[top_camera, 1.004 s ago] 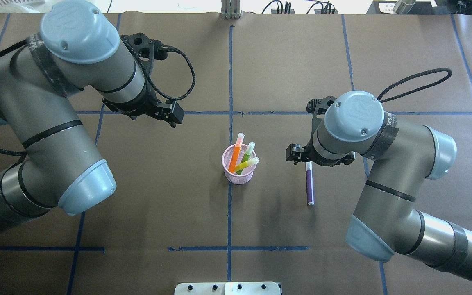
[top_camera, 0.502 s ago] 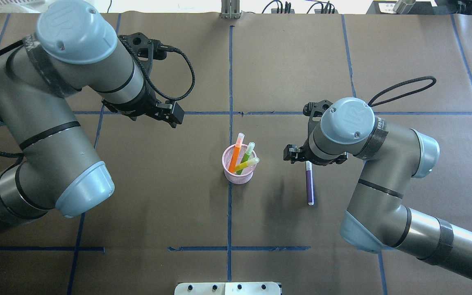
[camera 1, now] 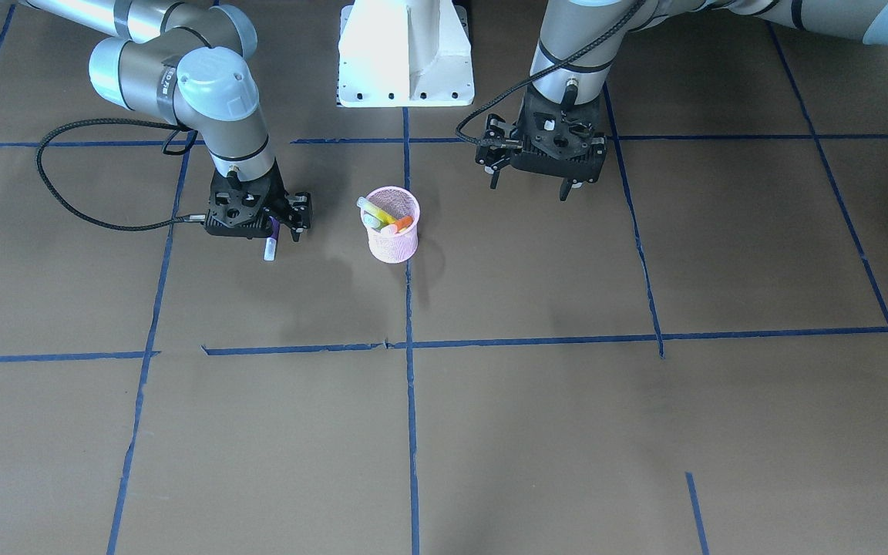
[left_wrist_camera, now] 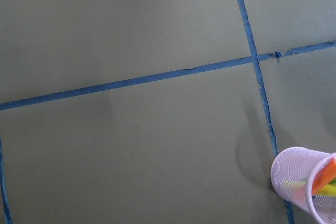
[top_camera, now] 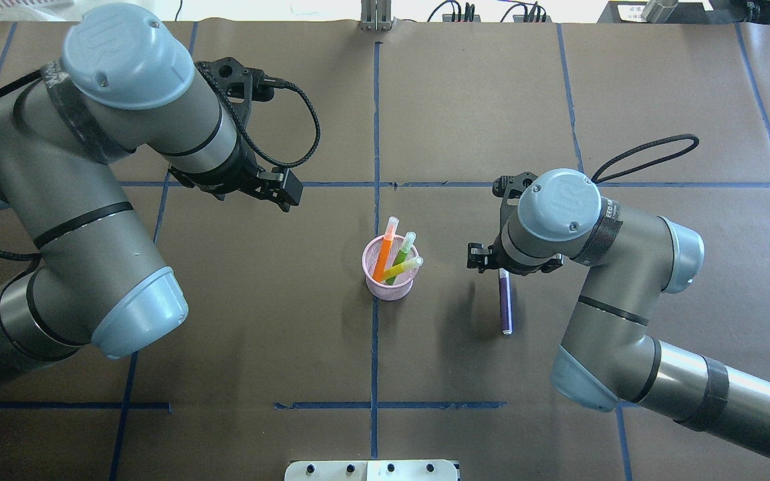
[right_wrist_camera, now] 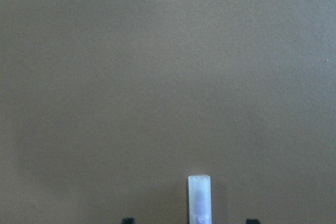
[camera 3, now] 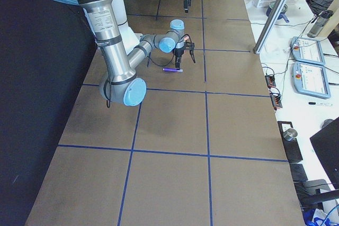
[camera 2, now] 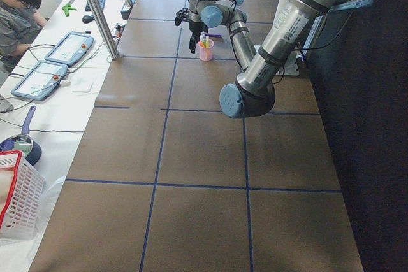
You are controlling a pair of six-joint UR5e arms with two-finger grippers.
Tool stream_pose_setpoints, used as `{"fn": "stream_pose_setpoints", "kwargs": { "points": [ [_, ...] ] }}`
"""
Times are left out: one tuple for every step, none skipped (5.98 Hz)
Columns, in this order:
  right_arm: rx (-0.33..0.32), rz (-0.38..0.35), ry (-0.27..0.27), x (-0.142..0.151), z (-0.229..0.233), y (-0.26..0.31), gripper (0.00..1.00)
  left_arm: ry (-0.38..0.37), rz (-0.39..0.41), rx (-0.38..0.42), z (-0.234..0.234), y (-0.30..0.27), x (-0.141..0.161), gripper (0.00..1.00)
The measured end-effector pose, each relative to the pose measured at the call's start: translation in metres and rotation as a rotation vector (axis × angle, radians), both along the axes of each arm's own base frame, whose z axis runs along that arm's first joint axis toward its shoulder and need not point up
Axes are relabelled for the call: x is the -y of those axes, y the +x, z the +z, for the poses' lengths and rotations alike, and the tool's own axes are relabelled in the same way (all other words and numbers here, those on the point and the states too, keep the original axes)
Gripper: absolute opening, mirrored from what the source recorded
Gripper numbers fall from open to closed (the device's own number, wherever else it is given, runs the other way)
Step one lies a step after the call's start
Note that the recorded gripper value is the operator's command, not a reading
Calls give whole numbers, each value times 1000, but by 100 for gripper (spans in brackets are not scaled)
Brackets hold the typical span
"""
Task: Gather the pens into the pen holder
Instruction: 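Lower the right gripper around the purple marker and close on it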
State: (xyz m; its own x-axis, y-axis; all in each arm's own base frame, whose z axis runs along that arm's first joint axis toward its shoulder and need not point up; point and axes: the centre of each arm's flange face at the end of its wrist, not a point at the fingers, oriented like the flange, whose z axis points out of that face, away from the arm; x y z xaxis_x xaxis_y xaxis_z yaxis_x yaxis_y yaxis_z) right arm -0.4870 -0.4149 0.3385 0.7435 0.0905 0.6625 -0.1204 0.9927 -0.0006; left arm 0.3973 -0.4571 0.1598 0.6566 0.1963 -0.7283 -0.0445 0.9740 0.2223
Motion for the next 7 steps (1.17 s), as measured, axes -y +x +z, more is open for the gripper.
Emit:
{"fn": "stream_pose_setpoints", "kwargs": {
  "points": [
    [-9,-1,-6,1,5,-3,62,0,0,0,0,0,0,100],
    [-11,0,-8,2,6,-4,62,-1,1,0,0,1,0,100],
    [-11,-2,-9,2,6,-4,61,-2,0,0,0,1,-1,100],
    [-12,-4,-11,1,8,-4,60,-2,1,0,0,2,-1,100],
    [-15,-8,-13,0,9,-5,58,-2,1,0,0,2,-1,100],
    [-17,-11,-14,-1,11,-6,53,-3,2,2,1,2,0,100],
    [-18,-14,-15,-3,12,-7,50,-5,2,4,2,3,0,100]
  ]
}}
